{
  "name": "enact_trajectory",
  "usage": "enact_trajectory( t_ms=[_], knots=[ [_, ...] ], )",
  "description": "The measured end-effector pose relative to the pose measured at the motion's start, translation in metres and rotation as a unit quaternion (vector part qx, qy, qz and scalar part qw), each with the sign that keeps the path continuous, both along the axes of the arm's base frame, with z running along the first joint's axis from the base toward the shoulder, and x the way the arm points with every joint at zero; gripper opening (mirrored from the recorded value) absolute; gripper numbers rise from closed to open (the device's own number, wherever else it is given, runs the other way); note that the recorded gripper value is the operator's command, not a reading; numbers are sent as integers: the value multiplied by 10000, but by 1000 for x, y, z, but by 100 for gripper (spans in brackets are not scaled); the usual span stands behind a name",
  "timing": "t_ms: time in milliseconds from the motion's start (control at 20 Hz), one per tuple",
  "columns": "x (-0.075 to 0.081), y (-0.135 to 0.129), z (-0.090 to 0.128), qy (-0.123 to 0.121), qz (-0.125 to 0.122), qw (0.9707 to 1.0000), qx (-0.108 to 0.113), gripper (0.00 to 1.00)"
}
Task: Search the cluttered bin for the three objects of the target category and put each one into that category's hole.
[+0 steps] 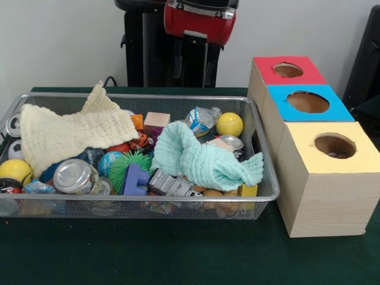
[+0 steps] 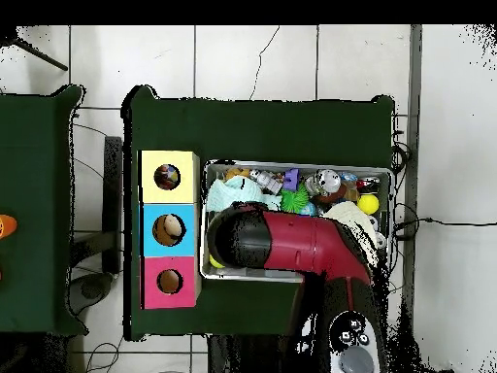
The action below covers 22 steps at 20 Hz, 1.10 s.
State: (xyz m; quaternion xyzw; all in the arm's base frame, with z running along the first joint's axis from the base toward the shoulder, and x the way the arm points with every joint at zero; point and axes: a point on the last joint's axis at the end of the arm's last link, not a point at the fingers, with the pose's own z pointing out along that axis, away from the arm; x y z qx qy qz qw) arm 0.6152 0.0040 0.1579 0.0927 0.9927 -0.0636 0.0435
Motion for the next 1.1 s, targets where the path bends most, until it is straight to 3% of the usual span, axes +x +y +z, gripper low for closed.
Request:
enact_trajectory(
  t_ms=[200,300,350,850,1100],
  knots=[
    [33,-7,0,-116,10,9999,23,100],
    [41,-12,-2,-163,20,9999,7,100],
    [53,-21,-7,-229,42,9997,-40,100],
    [91,-56,-39,-357,63,9993,-126,100],
    [101,-57,-54,-369,130,9992,-98,100]
  ],
)
